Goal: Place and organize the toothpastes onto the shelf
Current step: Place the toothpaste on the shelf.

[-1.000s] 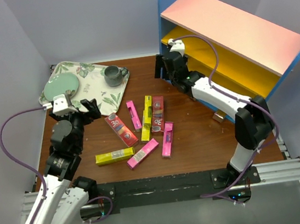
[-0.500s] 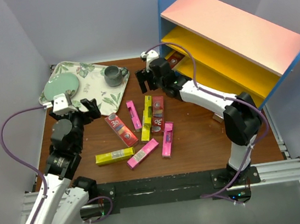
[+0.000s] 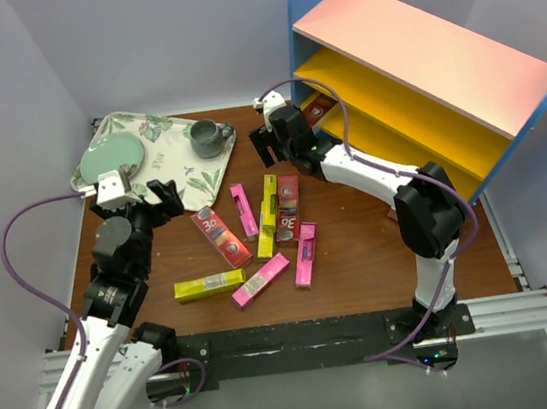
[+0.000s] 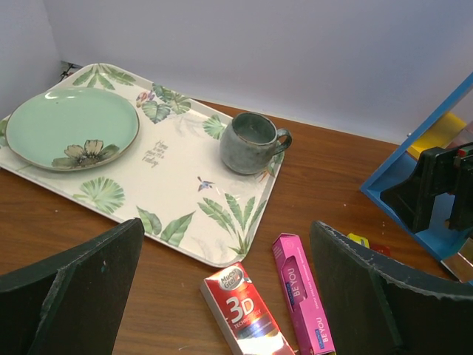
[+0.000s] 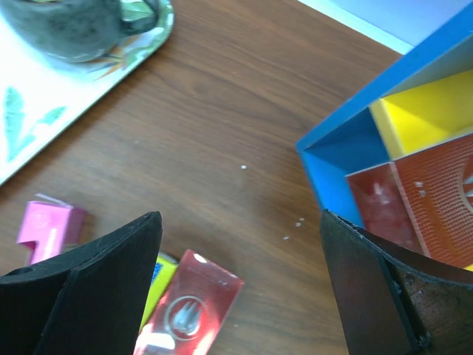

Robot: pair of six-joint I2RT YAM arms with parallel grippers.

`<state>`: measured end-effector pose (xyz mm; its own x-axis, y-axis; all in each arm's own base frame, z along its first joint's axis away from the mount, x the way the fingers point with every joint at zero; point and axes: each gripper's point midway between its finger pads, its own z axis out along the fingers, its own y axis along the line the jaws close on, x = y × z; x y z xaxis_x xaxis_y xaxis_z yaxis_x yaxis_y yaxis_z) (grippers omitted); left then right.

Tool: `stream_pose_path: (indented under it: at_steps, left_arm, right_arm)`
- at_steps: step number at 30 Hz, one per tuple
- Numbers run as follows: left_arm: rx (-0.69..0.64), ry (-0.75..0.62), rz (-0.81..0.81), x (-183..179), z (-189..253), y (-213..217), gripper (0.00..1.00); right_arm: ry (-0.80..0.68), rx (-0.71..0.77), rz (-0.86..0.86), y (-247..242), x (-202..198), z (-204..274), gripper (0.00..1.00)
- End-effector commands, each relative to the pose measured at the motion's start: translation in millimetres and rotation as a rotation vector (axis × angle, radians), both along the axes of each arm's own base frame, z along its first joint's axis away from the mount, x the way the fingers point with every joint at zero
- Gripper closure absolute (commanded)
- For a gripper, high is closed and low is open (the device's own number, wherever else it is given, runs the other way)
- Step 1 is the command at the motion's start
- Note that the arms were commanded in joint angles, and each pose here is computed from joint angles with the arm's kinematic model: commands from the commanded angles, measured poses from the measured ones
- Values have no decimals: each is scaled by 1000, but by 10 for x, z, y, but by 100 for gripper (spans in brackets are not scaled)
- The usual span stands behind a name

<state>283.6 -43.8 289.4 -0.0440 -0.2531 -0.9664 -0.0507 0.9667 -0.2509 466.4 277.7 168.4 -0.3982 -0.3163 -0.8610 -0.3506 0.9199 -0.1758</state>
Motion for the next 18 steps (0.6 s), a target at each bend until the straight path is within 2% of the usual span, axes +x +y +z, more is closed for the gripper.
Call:
stream_pose_path:
  at_steps: [1, 18]
  left_arm:
    - [-12, -19, 0, 22, 36, 1, 0]
    - [-12, -13, -5, 36, 23, -7, 0]
  right_arm:
    - [-81, -42, -58, -144, 190, 202, 8]
    - [-103, -65, -113, -429, 393, 236, 8]
